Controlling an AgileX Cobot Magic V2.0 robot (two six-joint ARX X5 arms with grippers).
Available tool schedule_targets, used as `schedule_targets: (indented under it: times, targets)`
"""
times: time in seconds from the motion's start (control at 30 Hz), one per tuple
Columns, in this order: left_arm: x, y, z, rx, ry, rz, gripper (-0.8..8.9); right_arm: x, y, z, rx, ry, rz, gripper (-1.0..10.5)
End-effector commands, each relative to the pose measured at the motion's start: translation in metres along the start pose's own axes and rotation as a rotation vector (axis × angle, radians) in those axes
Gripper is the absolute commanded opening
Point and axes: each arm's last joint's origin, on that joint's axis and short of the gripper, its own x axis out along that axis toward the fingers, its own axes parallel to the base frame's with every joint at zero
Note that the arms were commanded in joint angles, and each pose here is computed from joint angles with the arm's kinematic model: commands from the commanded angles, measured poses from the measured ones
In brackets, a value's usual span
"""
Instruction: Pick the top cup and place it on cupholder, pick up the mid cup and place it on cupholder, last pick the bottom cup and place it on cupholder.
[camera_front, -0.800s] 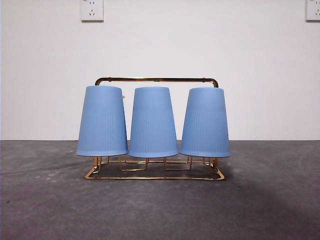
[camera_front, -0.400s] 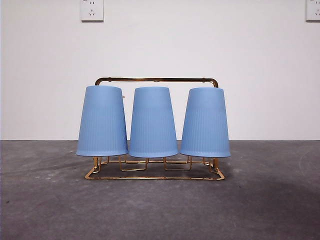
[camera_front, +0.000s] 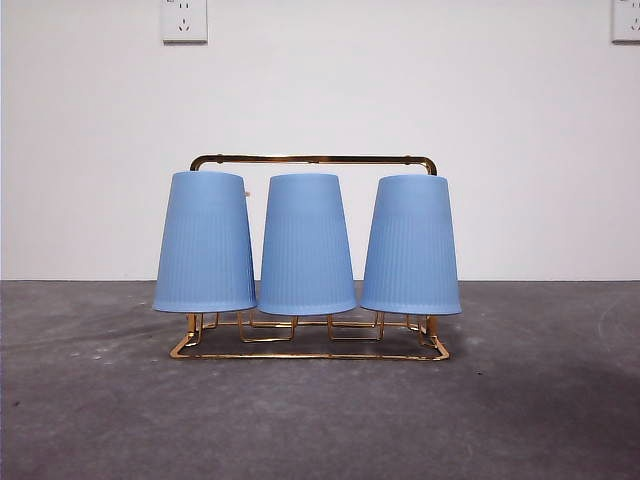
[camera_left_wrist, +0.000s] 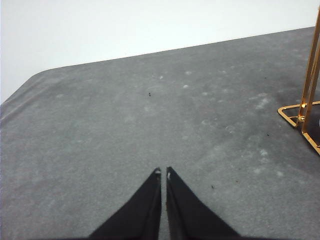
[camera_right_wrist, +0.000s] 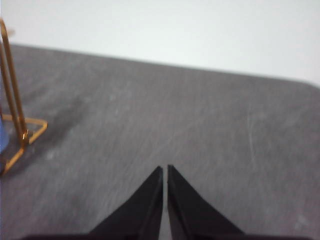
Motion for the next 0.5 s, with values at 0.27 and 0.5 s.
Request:
schedule_targets:
  times: [0.27,0.5]
  targets:
    - [0.0017,-0.0008,-0.0066,-0.005,0.024,-0.003,0.09,0.0003,0.0001,-0.0037,0.049,0.026,0.0,0.1]
    - [0.0017,-0.0008,-0.0066,-0.005,0.024,-0.003,0.09,0.0003,0.0001,-0.0037,0.049,0.026,-0.001,0.1]
